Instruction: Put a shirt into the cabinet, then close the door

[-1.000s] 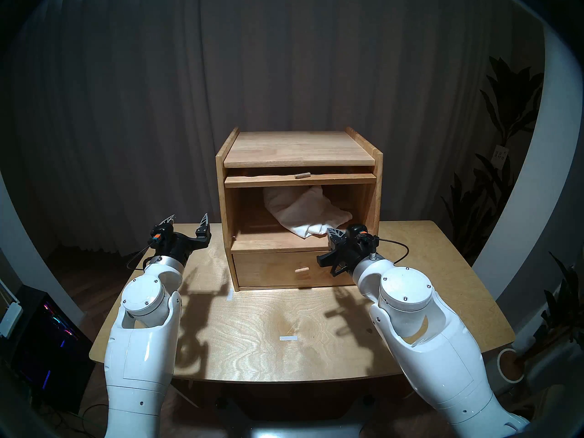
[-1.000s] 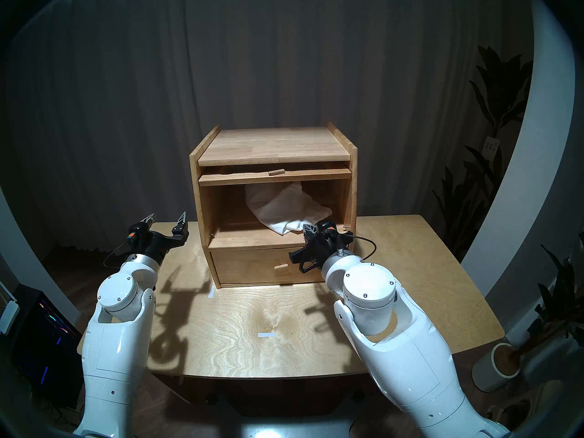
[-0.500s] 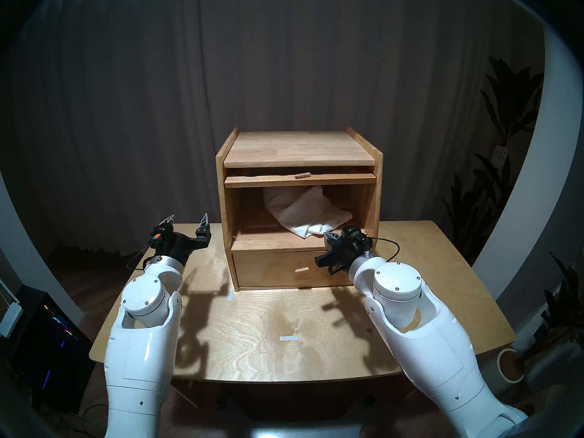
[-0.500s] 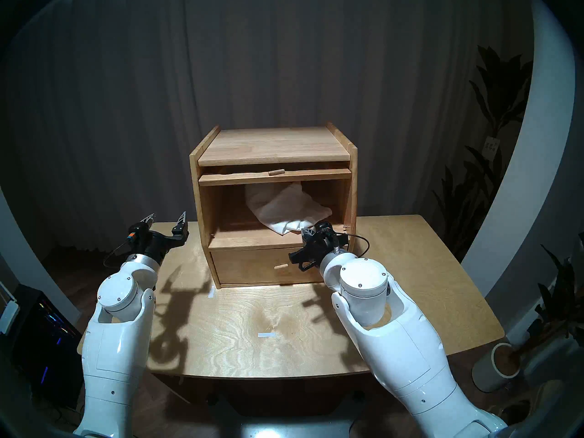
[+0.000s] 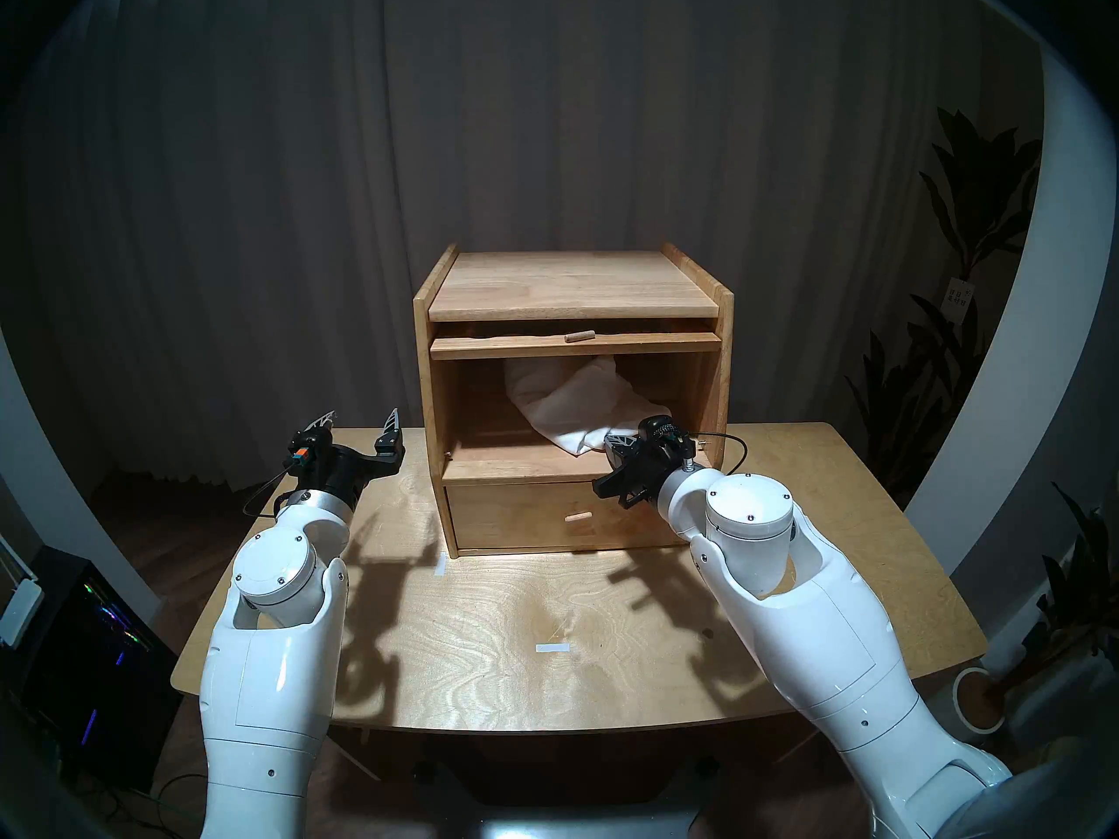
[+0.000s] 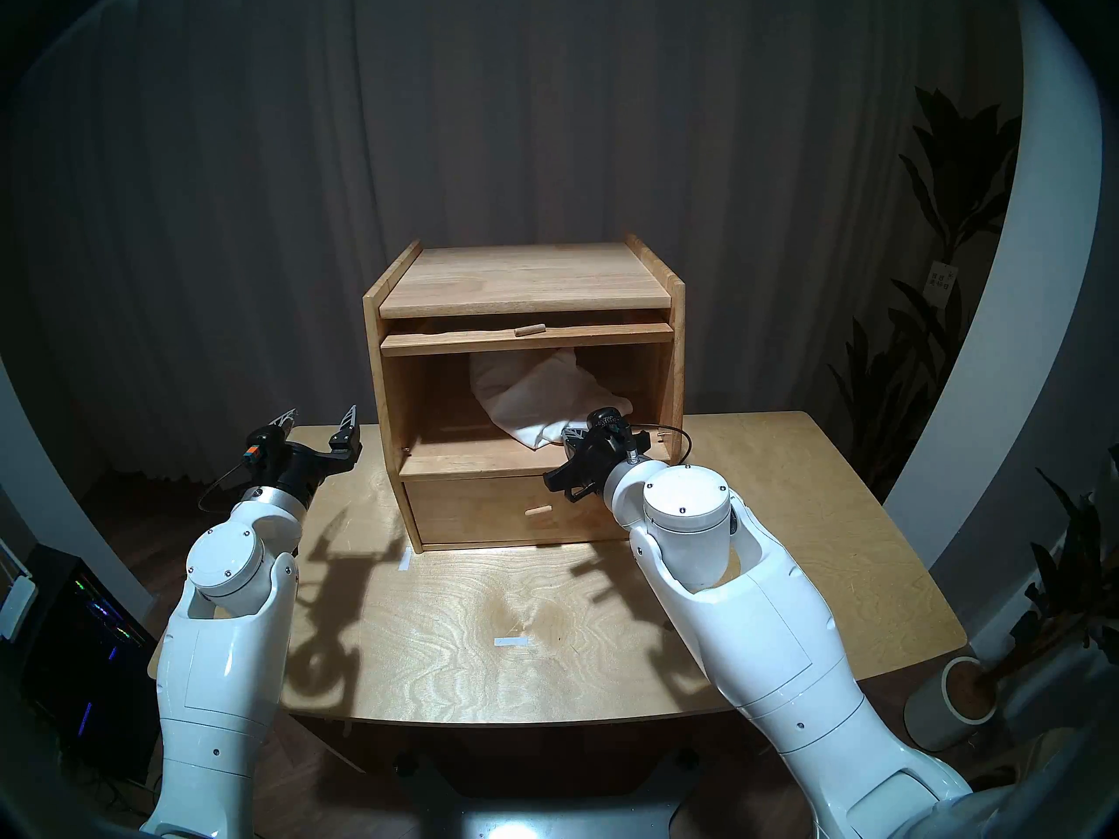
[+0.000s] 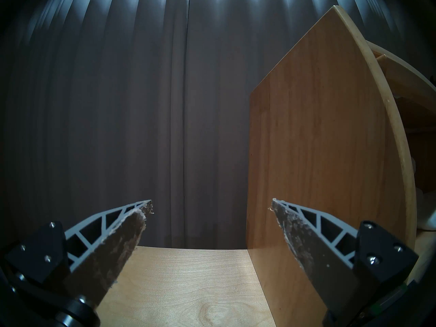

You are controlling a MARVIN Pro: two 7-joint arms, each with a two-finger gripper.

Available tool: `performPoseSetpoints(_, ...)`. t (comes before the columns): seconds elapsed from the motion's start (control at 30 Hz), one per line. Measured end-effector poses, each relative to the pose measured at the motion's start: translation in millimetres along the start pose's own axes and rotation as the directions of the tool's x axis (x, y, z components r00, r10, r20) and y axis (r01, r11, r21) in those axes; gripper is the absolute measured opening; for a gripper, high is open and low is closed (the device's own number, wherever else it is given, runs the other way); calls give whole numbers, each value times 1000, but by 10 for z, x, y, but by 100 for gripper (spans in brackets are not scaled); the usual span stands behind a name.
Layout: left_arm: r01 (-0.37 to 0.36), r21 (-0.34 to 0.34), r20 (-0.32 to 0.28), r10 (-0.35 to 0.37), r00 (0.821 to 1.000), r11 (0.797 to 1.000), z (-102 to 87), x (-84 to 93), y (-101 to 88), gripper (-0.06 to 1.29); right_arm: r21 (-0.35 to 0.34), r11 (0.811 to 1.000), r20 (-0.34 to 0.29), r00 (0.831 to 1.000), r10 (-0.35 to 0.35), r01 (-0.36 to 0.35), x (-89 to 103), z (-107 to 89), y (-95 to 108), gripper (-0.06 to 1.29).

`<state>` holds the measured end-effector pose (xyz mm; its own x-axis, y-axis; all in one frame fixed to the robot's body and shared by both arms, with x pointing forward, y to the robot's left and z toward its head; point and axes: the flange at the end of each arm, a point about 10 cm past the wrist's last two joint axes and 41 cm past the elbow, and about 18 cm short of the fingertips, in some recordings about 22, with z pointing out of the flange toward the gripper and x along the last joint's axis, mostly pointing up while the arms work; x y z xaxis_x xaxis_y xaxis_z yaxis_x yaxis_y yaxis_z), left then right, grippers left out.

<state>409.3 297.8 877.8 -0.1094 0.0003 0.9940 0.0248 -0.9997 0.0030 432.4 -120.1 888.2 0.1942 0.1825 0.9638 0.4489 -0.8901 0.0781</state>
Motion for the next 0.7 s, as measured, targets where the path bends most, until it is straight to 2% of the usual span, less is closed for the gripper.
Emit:
performPoseSetpoints(0.33,0,0,0,0,1000,1000,0,1,0,128,0,1000,11,1000,19,-19,36,209,171,-3)
performPoseSetpoints(0.7,0,0,0,0,1000,1000,-1,2,1,128,15,1000,0,1000,6,-6,71,251,178,-3)
